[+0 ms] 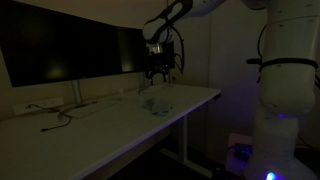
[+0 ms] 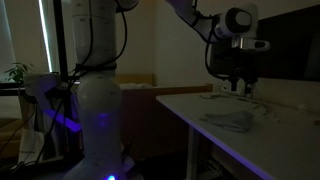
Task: Wipe the table using the blue cloth
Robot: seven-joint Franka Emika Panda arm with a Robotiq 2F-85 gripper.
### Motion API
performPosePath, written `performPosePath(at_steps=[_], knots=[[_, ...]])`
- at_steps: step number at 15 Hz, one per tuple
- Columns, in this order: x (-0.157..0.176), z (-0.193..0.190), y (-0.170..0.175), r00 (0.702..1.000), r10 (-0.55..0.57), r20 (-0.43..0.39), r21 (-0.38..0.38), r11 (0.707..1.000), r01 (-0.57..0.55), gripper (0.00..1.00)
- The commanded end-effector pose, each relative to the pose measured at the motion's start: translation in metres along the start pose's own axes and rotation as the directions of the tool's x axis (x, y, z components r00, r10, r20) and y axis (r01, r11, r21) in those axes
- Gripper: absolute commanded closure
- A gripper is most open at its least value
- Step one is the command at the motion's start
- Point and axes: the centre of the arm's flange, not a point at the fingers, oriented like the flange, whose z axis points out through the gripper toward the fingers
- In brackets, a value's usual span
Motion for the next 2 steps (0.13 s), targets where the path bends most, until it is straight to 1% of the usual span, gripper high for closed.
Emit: performPosePath(at_steps=[1,2], knots=[[-0.0001,0.0,-0.0004,1.0,-0.001,0.0,0.0,1.0,0.001,0.0],[-0.0003,-0.0001,-0.0009,1.0,-0.002,0.0,0.0,1.0,0.002,0.0]])
